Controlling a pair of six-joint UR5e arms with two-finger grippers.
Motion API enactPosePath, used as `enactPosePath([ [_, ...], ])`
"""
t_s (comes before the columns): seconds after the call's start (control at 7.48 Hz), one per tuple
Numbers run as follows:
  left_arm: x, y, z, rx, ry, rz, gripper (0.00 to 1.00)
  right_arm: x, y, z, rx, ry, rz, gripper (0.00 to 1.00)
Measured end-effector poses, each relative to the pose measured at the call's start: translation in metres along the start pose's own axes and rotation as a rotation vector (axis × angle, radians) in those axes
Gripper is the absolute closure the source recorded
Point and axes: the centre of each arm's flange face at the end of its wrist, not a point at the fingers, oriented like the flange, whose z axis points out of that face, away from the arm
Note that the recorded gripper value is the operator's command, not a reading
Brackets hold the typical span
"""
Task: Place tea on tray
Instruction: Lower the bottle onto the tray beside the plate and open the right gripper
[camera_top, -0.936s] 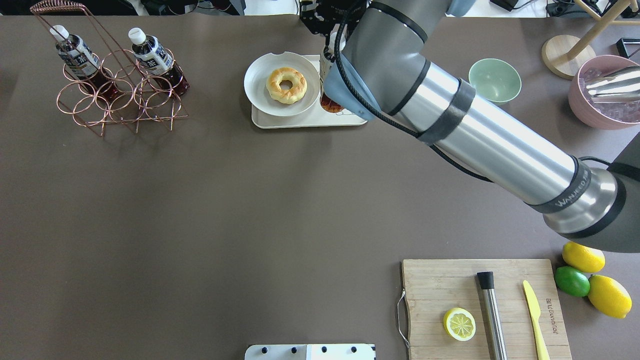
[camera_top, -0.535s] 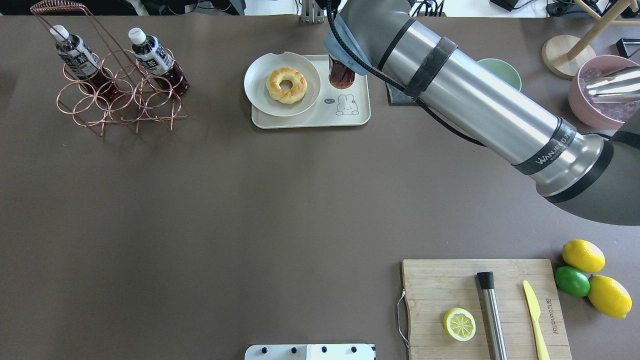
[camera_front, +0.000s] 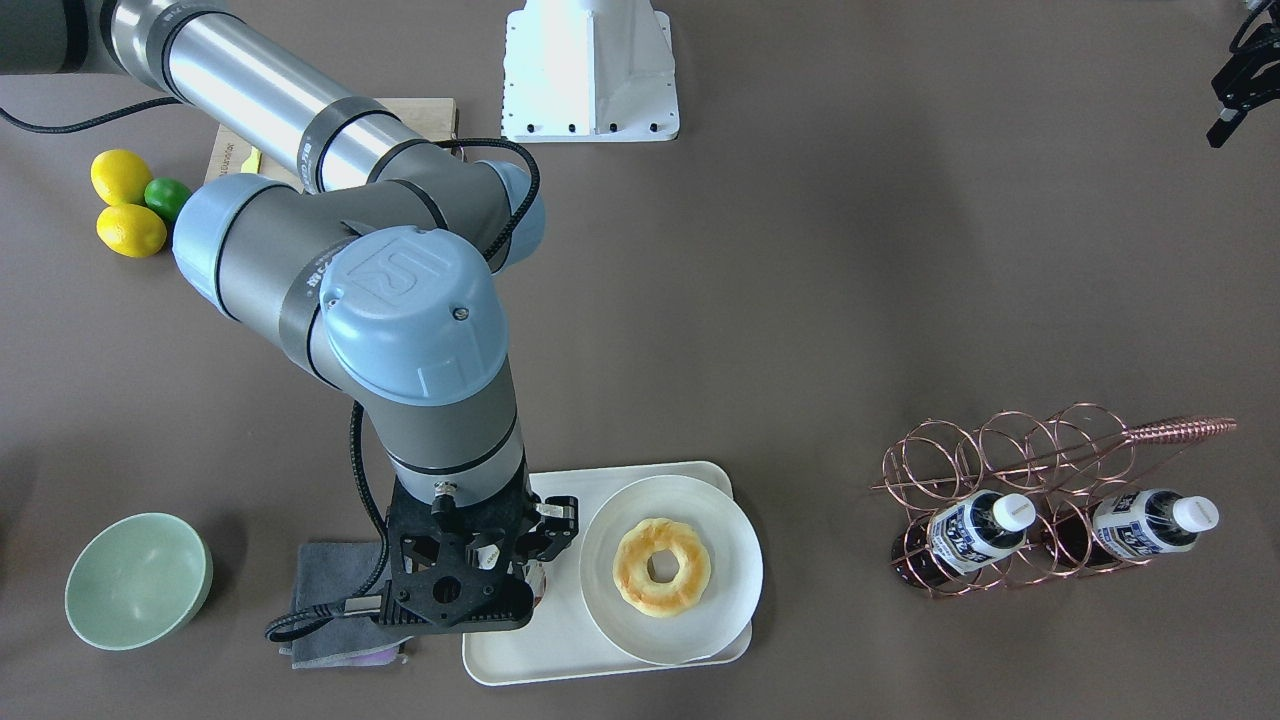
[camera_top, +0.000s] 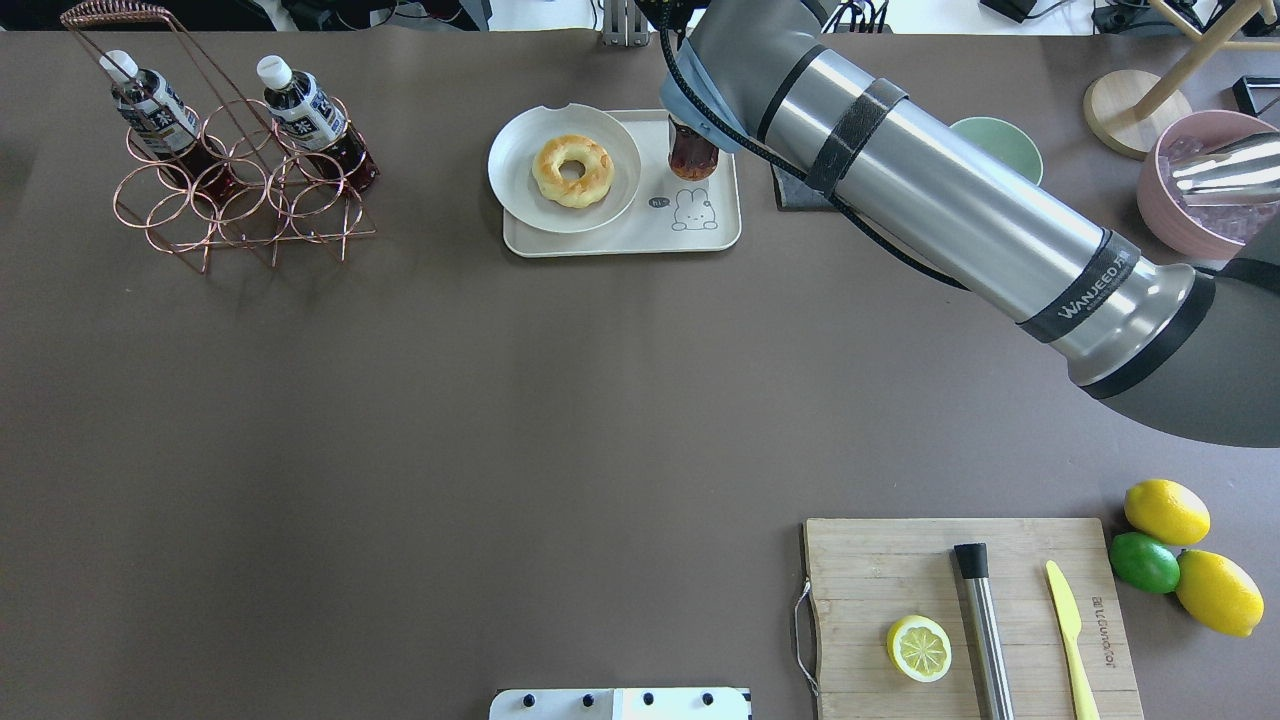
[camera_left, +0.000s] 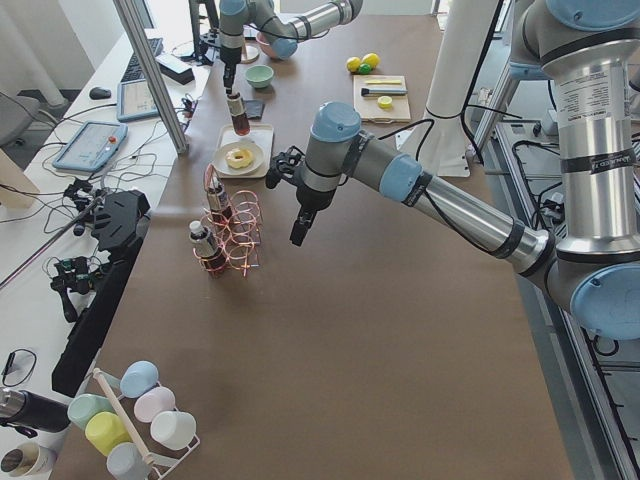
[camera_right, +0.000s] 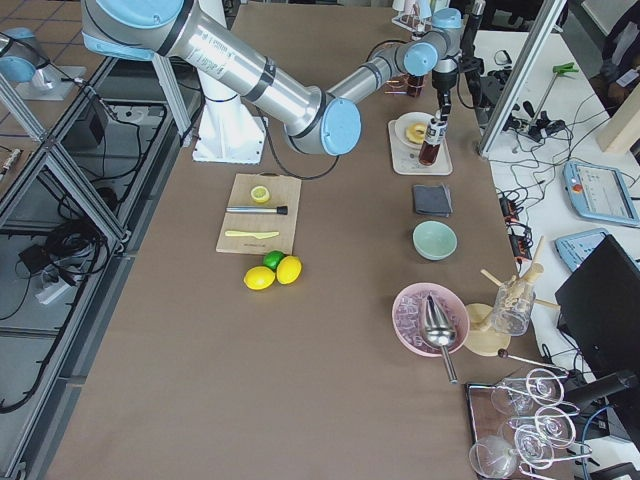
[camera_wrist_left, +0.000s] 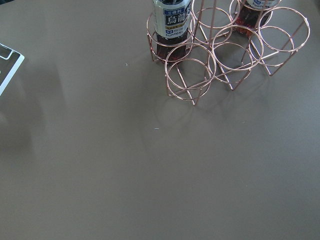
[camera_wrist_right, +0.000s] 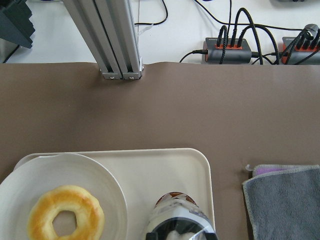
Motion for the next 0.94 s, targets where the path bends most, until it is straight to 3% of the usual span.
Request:
enactPosePath([
  [0.67, 0.0, -0.001, 0.001, -0.001, 0.0, 0.0, 0.02, -0.002, 0.008, 0.012, 0.004, -0.014, -0.017, 1.0],
  [0.8, -0.001, -0.001, 0.001, -0.002, 0.0, -0.001, 0.02, -0.002, 0.009, 0.013, 0.003, -0.014, -0.019, 0.71],
  [0.94, -0.001, 0.0, 0.001, -0.003, 0.0, -0.002, 0.02, -0.001, 0.009, 0.013, 0.003, -0.014, -0.02, 0.62],
])
